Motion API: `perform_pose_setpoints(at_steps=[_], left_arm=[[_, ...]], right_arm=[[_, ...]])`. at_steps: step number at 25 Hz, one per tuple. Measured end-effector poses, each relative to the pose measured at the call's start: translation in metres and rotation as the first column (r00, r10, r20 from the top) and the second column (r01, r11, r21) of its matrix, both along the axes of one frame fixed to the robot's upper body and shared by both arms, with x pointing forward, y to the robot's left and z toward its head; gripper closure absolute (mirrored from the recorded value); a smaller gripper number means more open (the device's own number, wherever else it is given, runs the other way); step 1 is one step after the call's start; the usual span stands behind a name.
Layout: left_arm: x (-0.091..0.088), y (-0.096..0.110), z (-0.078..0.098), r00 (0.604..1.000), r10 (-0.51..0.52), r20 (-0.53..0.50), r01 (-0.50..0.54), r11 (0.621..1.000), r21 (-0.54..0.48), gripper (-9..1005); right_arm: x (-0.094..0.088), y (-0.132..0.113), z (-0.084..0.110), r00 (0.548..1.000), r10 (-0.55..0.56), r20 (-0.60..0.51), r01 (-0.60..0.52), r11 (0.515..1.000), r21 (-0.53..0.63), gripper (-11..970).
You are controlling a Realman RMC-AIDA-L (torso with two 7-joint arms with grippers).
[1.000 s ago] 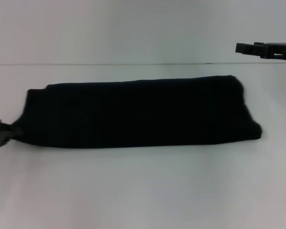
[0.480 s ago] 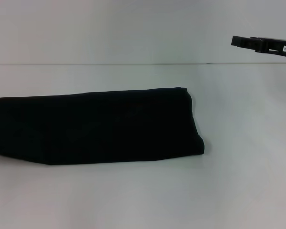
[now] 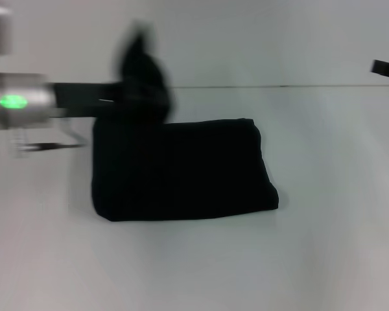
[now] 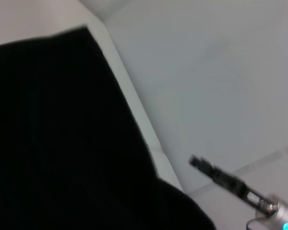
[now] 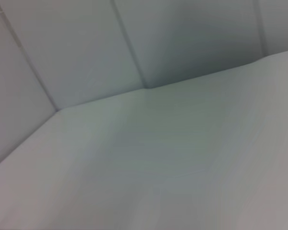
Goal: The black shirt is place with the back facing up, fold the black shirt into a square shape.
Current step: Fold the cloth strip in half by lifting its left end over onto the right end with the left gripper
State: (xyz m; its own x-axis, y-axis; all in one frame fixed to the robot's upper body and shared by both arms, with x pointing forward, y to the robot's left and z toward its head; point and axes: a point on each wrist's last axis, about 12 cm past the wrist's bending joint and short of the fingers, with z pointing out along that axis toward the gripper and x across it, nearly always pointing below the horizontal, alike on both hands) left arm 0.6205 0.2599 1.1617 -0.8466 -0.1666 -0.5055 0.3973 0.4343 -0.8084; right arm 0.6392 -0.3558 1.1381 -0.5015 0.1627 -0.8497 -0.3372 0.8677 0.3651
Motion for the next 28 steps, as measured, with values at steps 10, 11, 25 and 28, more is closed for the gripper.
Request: perform_pose_setpoints(at_steps=[10, 11, 25, 28], left_arm=[[-0.018, -0.137, -0.086, 0.997, 0.060, -0.041, -0.062, 0.997, -0.046, 893], [-0.026, -0.140, -0.092, 0.997, 0.068, -0.040, -0.071, 0.995, -0.072, 891], [-0.060, -0.106, -0.056, 0.959, -0.086, 0.271, 0.185, 0.913, -0.363, 575], [-0.053, -0.074, -0.055, 0.934, -0.021, 0.358, 0.123, 0.957, -0.264, 456]], right_arm=[[-0.017, -0.037, 0.002, 0.999, -0.044, -0.002, 0.044, 0.999, -0.033, 226], [-0.017, -0.037, 0.002, 0.999, -0.039, -0.003, 0.039, 0.999, -0.038, 226], [-0.008, 0.000, 0.007, 0.977, 0.131, -0.171, -0.131, 0.991, 0.009, 225], [-0.002, 0.022, 0.003, 0.949, 0.178, -0.258, -0.173, 0.984, 0.043, 226]])
